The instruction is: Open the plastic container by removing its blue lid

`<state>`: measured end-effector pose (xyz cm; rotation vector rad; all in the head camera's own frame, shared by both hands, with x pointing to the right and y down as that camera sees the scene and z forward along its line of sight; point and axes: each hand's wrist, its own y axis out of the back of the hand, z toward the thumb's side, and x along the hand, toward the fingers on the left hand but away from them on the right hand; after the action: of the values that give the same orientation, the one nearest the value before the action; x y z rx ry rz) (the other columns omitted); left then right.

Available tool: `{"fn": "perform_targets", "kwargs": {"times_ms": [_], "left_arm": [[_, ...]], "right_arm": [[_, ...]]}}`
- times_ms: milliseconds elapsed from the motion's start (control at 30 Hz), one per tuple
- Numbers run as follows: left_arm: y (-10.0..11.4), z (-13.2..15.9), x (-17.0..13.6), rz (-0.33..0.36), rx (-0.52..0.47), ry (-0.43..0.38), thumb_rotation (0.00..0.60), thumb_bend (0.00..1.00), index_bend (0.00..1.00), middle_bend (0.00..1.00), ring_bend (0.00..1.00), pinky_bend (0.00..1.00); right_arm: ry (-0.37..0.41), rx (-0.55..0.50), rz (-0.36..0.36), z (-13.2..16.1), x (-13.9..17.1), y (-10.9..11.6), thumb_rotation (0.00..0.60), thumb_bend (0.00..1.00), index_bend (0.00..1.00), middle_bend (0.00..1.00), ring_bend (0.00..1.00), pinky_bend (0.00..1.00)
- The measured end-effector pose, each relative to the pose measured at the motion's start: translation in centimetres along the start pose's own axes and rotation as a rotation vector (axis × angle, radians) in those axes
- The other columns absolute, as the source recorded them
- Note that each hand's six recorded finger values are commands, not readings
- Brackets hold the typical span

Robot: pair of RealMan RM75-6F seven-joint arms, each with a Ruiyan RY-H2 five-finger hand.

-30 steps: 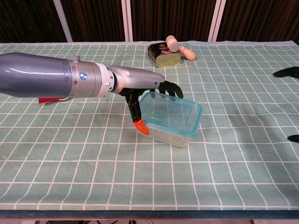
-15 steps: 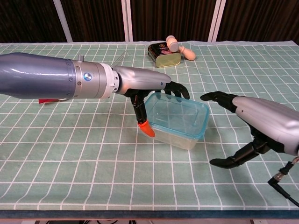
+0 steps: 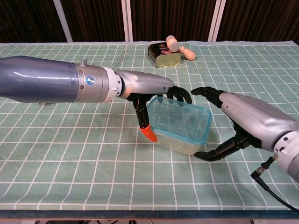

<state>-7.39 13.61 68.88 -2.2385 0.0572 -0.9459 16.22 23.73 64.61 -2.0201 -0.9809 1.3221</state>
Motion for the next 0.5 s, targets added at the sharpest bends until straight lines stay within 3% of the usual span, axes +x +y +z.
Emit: {"fn": "perform_targets", "kwargs": {"times_ms": [500], "left_arm": [[-0.21, 0.02, -0.19, -0.008, -0.005, 0.006, 0.600, 0.21, 0.26, 0.25, 0.26, 0.39]], "right_arm": [[-0.036, -0.048, -0.034, -0.12, -0.39, 0.31, 0.600, 0.24, 0.00, 0.00, 0.00, 0.00]]}}
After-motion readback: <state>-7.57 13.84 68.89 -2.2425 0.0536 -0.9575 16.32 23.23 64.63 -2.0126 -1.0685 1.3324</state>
